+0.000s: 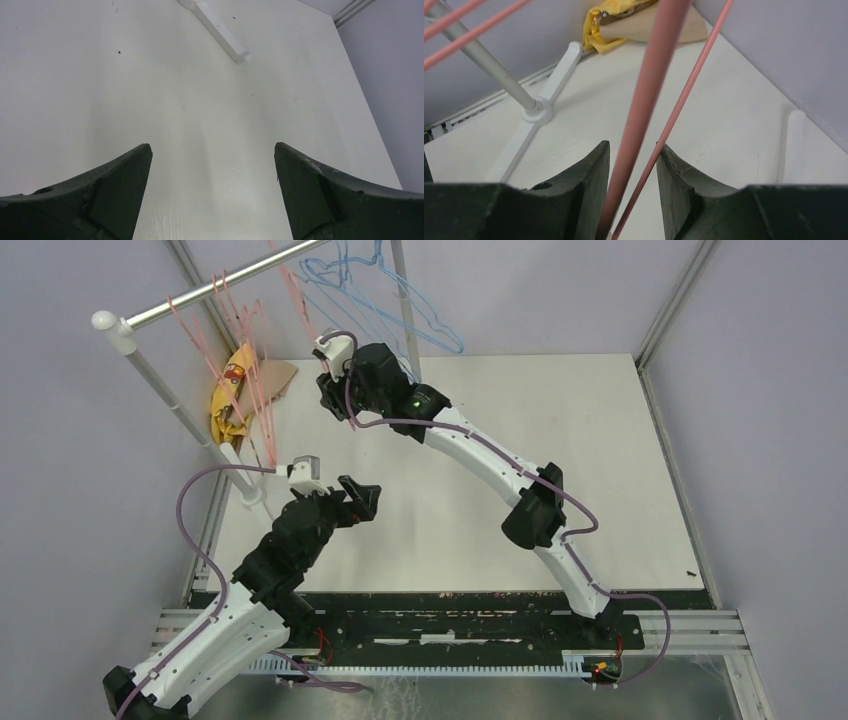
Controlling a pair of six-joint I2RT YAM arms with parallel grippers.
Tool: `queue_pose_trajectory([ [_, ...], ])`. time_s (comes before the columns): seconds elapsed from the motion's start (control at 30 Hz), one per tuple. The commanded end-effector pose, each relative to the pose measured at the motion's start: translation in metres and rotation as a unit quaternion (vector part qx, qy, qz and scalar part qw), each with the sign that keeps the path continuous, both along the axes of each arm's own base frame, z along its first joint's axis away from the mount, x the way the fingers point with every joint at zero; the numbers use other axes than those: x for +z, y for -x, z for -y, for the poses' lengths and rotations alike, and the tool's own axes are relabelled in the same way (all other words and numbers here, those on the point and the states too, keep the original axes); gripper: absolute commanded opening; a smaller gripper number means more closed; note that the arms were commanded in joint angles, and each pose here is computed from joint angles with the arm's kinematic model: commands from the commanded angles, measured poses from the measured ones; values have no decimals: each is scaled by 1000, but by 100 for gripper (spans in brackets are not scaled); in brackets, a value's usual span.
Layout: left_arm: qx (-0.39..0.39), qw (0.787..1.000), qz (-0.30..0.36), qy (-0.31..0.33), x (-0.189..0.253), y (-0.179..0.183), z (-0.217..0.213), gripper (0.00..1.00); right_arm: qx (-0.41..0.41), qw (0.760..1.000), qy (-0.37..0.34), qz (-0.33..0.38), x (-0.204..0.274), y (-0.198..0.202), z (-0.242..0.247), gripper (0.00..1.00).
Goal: Organize the hangers
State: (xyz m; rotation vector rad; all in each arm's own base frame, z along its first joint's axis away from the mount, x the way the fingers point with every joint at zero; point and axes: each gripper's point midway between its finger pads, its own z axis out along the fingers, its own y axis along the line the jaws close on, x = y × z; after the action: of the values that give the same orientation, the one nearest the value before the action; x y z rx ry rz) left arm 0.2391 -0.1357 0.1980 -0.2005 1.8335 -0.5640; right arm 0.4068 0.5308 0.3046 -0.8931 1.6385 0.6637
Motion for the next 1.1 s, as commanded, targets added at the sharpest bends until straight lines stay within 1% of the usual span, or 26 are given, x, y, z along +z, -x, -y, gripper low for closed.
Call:
queue_pose_trajectory([
  [0.0,-21,999,45,12,20,-2,7,97,-9,1000,-22,16,39,7,24,0],
  [0.13,-22,998,53,22,25,-1,7,96,-13,1000,3,5,31,19,47,1],
  [0.23,-32,997,62,32,37,1,10,97,-25,999,21,3,24,26,70,0],
  [0.33,-34,996,72,48,52,2,12,97,-32,999,28,-5,18,34,91,0],
  [0.5,-18,992,94,87,72,-5,13,100,-30,998,44,-29,-1,57,118,0],
  [0.8,-17,978,136,156,122,-23,30,99,-21,995,71,-63,-28,99,160,1],
  [1.07,-37,958,181,219,166,-31,45,99,-8,992,87,-93,-55,126,181,1],
])
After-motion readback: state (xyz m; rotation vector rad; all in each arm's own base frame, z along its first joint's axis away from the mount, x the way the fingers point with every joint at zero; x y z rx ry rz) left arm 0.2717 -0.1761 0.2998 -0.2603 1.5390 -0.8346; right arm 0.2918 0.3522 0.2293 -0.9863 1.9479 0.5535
